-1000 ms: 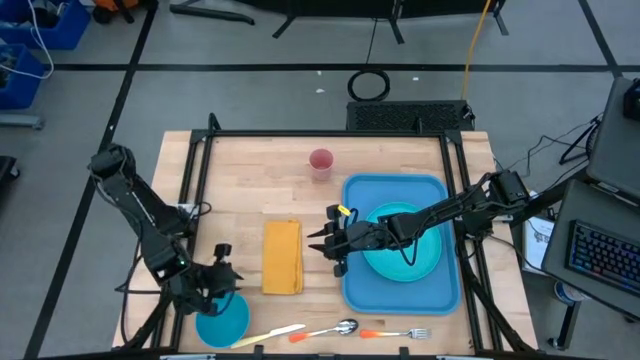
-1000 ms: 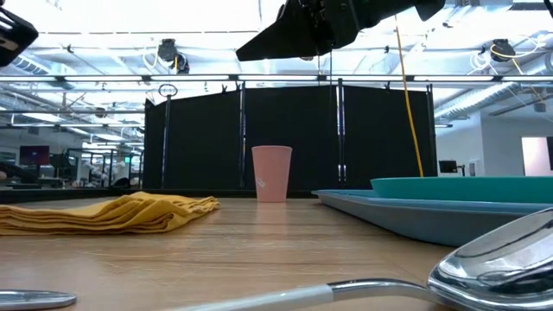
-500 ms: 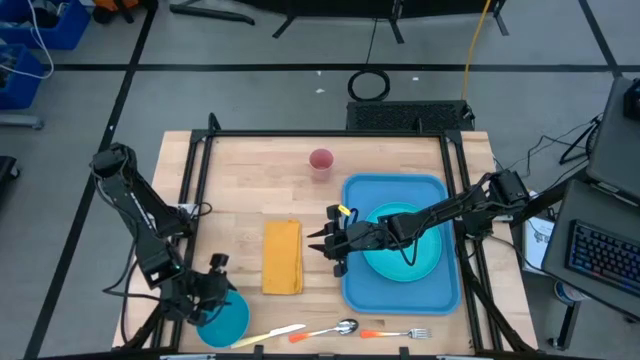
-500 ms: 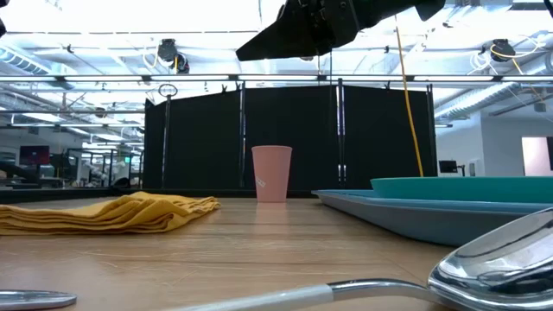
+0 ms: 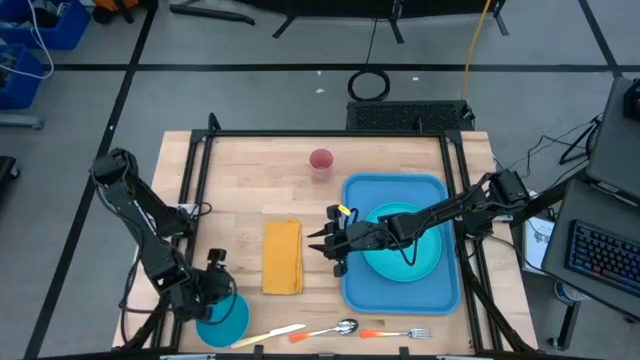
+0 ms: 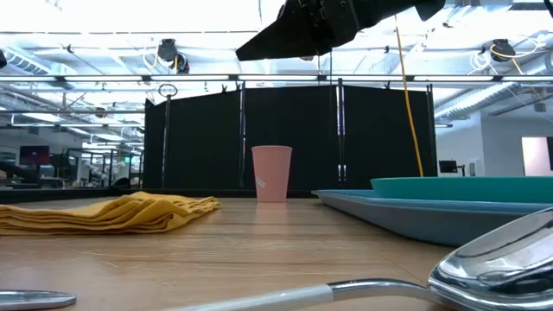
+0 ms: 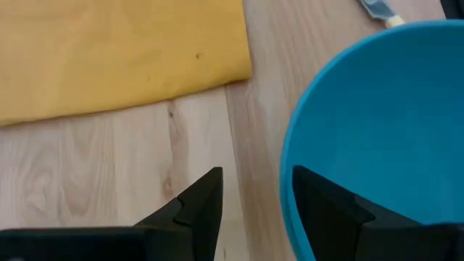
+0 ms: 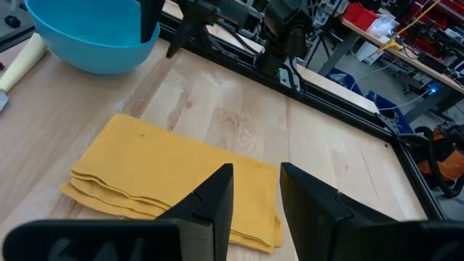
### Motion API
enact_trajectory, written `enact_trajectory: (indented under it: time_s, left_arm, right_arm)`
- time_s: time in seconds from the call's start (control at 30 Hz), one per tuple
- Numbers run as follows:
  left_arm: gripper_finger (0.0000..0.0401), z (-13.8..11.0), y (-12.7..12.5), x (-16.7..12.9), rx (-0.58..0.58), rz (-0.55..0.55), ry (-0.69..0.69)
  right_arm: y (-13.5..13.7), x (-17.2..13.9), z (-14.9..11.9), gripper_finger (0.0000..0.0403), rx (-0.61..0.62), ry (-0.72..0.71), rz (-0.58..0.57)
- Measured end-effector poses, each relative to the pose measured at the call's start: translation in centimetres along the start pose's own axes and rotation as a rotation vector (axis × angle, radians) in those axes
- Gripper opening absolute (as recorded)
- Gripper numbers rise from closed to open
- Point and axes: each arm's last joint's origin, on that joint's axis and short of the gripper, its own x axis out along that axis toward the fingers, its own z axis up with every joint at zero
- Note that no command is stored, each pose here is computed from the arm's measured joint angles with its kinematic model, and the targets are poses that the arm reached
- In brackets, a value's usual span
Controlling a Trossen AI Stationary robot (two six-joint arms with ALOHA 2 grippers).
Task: Set up tray
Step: Put the bowl on the blue plate on the blue tray
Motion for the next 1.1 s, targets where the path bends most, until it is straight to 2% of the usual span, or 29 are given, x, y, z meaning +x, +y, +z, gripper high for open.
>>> enact_trajectory:
  time_s: [0.3,0.53,0.67,0.83,1.1]
  left_arm:
    - [0.0173,0.1,-0.1,0.8,-0.013,0.005,0.030]
    - [0.0168,0.3,-0.3,0.8,-0.100,-0.015,0.012]
    - [0.0122,0.3,-0.3,0.8,-0.129,-0.016,0.010]
    - [0.0020,0.3,-0.3,0.8,-0.146,-0.019,0.011]
    - [0.0009,1.1,0.4,1.0,-0.220,0.077,-0.103]
  right_arm:
    - [0.0,0.0,0.1,0.0105,0.001,-0.006,-0.002]
    - [0.0,0.0,0.1,0.0105,0.001,-0.006,-0.001]
    - [0.0,0.0,0.1,0.0105,0.001,-0.006,-0.002]
    - [0.0,0.0,0.1,0.0105,0.000,-0.006,-0.002]
    - [0.0,0.0,0.1,0.0105,-0.013,-0.005,-0.002]
